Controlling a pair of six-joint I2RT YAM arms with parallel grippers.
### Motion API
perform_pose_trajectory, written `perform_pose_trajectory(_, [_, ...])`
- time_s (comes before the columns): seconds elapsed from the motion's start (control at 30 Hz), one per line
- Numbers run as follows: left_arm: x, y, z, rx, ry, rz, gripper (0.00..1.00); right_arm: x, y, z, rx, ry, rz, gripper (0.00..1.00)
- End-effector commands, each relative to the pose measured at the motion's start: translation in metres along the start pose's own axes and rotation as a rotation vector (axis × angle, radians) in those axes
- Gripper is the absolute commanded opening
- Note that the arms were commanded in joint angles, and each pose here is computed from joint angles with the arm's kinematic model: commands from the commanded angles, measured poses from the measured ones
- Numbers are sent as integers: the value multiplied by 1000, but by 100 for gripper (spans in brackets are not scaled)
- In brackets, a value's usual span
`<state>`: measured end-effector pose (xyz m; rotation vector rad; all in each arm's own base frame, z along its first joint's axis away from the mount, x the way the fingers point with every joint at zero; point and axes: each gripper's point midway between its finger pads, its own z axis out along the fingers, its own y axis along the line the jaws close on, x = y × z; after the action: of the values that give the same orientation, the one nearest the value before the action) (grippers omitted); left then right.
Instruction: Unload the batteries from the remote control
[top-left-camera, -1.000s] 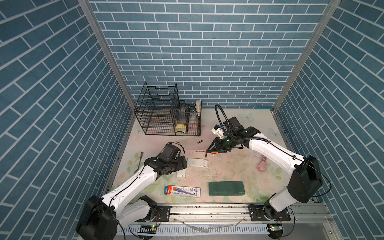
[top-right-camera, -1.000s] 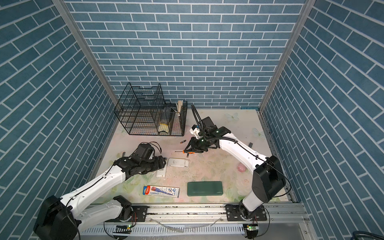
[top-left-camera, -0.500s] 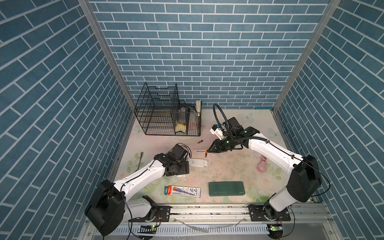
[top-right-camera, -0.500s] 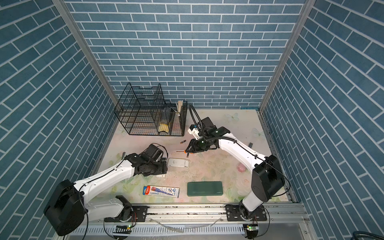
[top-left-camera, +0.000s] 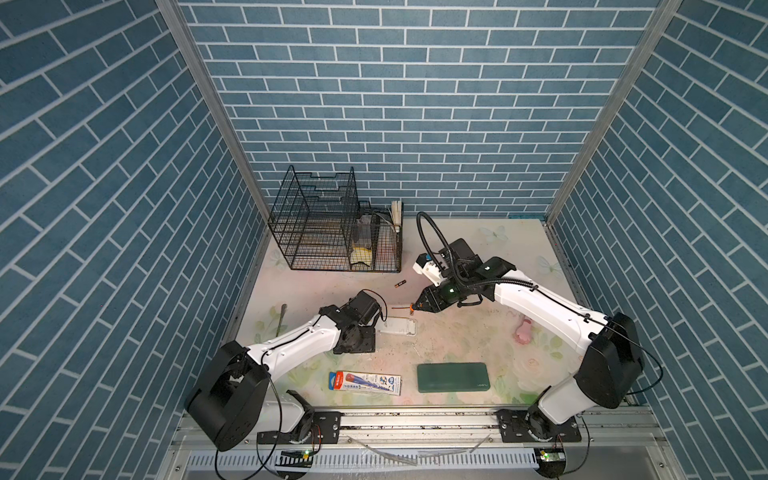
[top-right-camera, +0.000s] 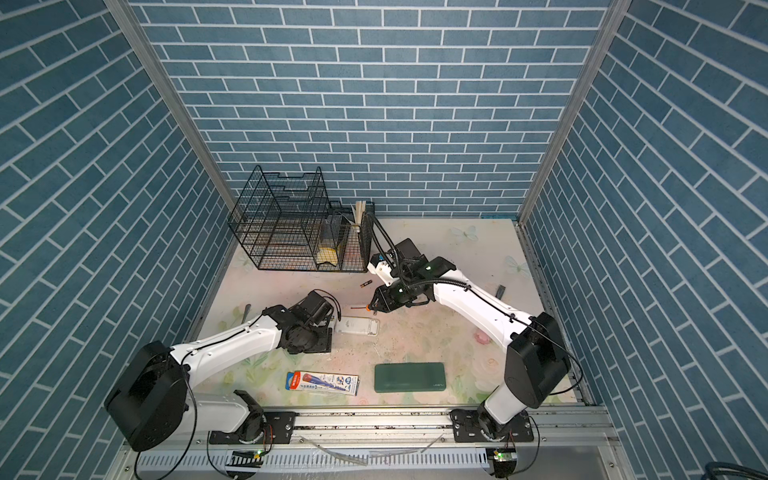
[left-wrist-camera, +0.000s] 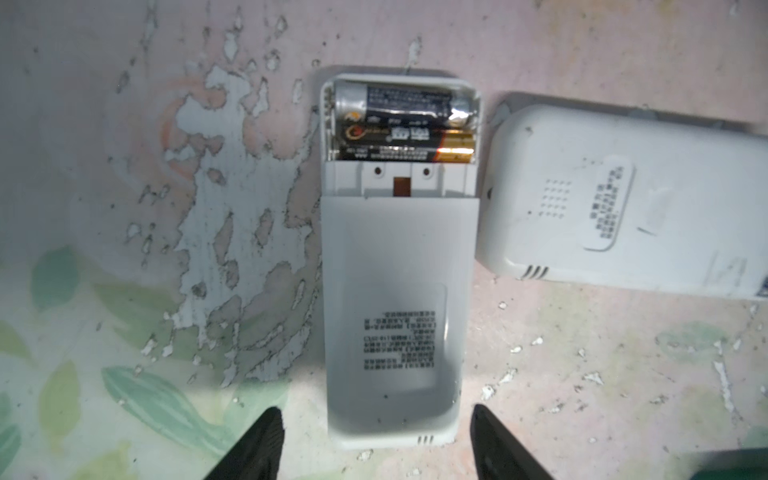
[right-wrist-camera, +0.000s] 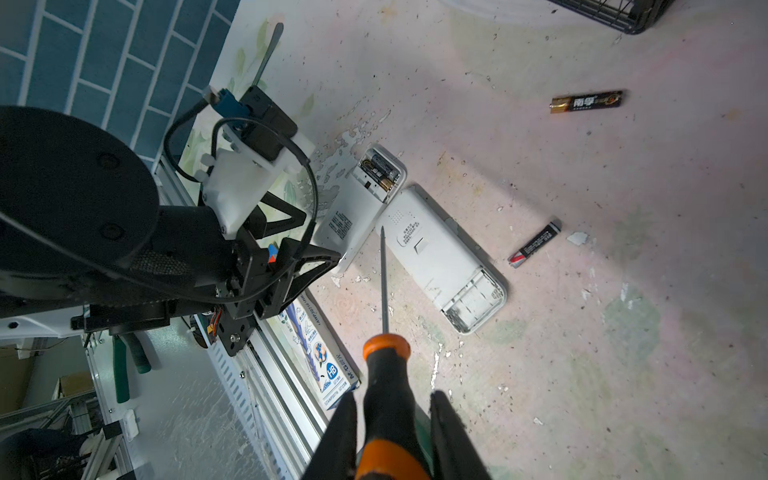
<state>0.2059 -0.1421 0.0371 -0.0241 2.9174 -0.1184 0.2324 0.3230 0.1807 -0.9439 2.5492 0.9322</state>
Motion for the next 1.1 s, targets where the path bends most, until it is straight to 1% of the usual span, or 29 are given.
perform_pose_trajectory(0.0, [3,7,1,-43,6,27,69,-3,5,-2,9,3,-74,0])
perform_pose_trajectory(0.07, [6,10,5,-47,16,33,68,-2,6,2,9,13,-76,0])
perform_pose_trajectory(0.13, [7,8,8,-40,22,39,71,-3,5,5,13,17,-77,0])
perform_pose_trajectory(0.27, [2,3,9,-19,0,32,73,-6,5,7,13,12,-68,0])
perform_pose_trajectory(0.37, [-1,-1,13,-6,-6,30,74,-6,3,8,17,14,-67,0])
perform_pose_trajectory(0.53, [1,-3,24,-11,22,27,74,-4,1,12,16,23,-67,0])
perform_pose_trajectory(0.6, [2,-1,25,-22,27,27,73,-3,1,13,15,26,-68,0])
perform_pose_trajectory(0.67, [13,8,31,-49,54,28,72,-4,0,16,16,30,-72,0])
perform_pose_trajectory(0.83, [24,21,33,-68,71,14,69,-9,0,23,4,34,-76,0])
perform_pose_trajectory(1.07, [25,26,28,-9,39,6,62,-16,2,40,5,55,-104,0])
